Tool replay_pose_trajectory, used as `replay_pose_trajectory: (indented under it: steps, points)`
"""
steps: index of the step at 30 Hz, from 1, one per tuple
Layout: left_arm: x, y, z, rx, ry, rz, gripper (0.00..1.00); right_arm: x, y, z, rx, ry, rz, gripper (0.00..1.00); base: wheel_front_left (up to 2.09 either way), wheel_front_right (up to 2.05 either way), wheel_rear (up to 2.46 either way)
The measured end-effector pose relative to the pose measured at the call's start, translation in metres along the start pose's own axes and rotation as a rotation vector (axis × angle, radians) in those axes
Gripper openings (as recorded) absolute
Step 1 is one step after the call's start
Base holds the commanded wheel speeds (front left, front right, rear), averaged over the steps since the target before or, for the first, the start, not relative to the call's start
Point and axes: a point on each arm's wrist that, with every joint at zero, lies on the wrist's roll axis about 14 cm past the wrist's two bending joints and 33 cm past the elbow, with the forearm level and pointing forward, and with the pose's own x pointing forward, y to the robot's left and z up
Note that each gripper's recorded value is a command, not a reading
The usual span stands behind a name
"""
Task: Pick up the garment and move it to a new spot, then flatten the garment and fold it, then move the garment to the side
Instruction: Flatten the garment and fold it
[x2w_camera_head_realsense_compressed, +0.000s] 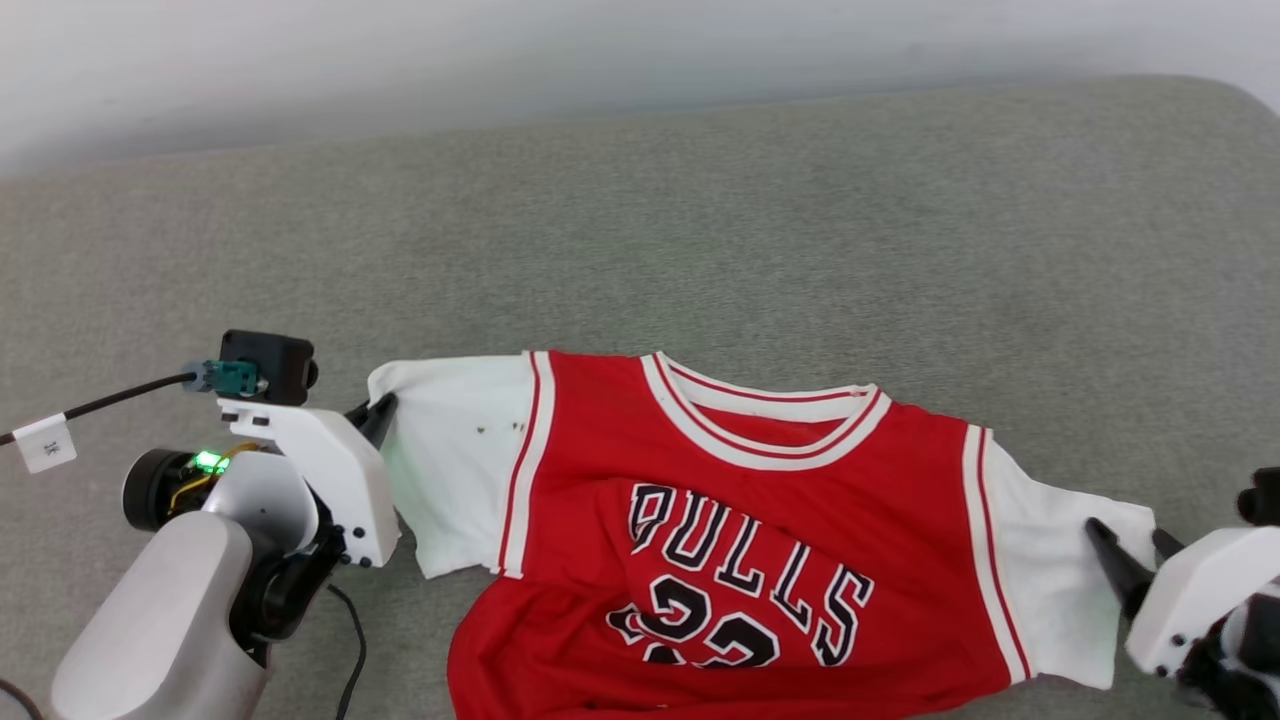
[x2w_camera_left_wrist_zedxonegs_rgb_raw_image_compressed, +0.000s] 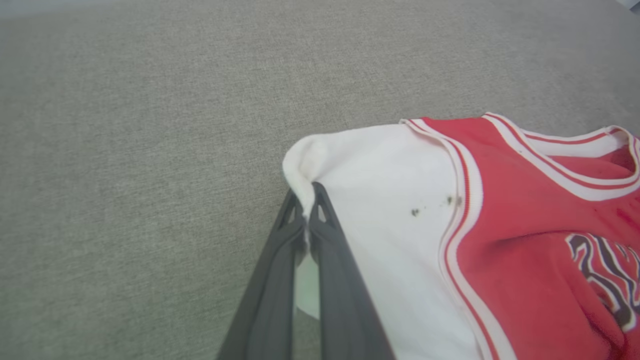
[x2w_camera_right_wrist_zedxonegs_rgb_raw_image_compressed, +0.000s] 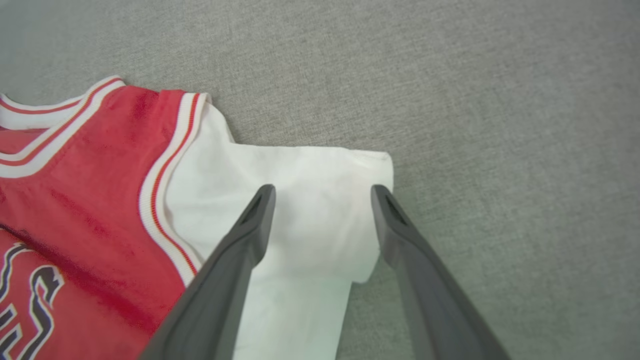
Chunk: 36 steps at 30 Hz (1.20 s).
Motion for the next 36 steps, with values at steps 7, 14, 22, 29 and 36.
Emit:
replay_pose_trajectory:
  steps: [7, 14, 22, 29, 36]
  points:
    - [-0.008, -0.005, 0.018, 0.032, -0.076, -0.010, 0.00, 0.018, -0.007, -0.019, -0.009, 0.230, -0.018, 1.00, 0.00, 0.00, 0.00]
    - [-0.010, -0.006, 0.020, 0.038, -0.091, -0.008, 0.00, 0.028, -0.002, -0.033, 0.003, 0.374, -0.013, 0.00, 0.00, 0.00, 0.00]
    - [-0.019, -0.005, 0.024, 0.044, -0.104, 0.004, 0.00, 0.022, 0.007, -0.031, -0.002, 0.374, 0.010, 0.00, 0.00, 0.00, 0.00]
    - [-0.035, 0.005, 0.058, 0.060, -0.222, 0.075, 0.00, 0.013, 0.011, 0.016, -0.087, 0.184, 0.019, 0.00, 0.00, 0.00, 0.00]
    - [-0.054, 0.011, 0.121, 0.080, -0.404, 0.131, 0.00, 0.000, 0.016, 0.097, -0.152, -0.060, 0.020, 0.00, 0.00, 0.00, 0.00]
